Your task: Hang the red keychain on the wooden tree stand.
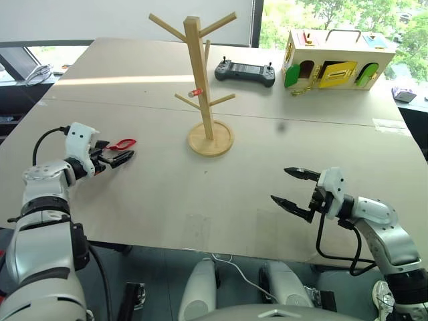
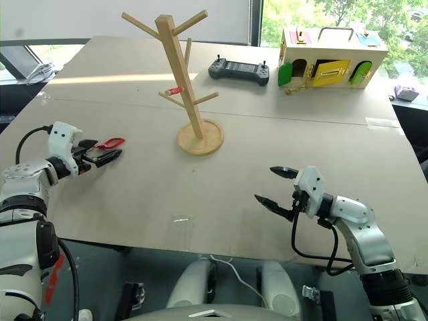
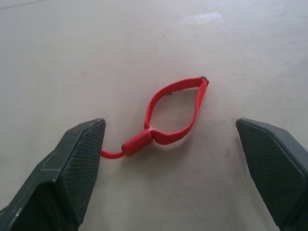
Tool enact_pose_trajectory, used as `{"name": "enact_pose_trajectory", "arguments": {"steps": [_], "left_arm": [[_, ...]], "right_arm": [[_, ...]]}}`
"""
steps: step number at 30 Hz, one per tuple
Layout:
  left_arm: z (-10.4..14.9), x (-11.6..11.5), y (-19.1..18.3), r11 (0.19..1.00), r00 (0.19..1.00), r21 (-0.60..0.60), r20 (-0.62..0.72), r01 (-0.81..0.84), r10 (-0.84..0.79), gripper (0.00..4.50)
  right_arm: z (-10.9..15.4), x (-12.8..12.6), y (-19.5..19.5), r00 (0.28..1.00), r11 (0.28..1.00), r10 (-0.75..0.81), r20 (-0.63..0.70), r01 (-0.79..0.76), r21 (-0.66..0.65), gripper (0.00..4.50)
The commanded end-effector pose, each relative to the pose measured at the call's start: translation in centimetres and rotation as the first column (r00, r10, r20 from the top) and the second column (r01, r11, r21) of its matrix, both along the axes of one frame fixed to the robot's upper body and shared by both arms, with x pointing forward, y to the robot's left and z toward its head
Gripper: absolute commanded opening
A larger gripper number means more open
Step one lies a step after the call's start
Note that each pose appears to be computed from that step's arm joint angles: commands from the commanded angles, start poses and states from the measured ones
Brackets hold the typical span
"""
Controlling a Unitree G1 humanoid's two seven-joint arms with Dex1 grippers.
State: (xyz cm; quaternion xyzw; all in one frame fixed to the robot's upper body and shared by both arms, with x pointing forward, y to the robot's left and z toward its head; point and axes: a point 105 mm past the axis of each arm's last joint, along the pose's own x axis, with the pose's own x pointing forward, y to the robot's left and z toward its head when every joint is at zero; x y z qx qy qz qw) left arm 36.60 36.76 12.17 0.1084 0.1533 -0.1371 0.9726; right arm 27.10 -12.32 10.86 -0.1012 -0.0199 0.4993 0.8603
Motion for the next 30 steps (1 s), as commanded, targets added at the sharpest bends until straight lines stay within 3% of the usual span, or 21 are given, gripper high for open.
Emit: {"name": "enact_pose_trajectory", "arguments": {"steps": [1,10,20,30], "left_arm": [[0.5,0.1,0.3,1.0,1.0,0.019,0.005,-0.006,0.006,4.5],[0.3,0.1,0.1,1.0,1.0,0.003,0.005,-0.006,0.006,4.5],[0.2,-0.2,0.4,1.0,1.0,-0.009,0.004,-0.015,0.015,0.04],[0.1,-0.4,-0.3,0.999,0.998,-0.043,0.053,0.024,-0.022,0.04]], "right_arm": [[1.8,-0.1,-0.1,0.998,0.999,-0.007,0.056,0.005,0.034,4.47],[2.1,0.2,-0.1,0.998,0.999,-0.021,0.064,0.018,0.042,4.47],[2.2,0.4,-0.2,0.997,0.999,-0.026,0.067,0.024,0.04,4.5],[2.2,1.0,-0.6,0.994,0.997,-0.065,0.087,0.062,0.04,4.5]]}}
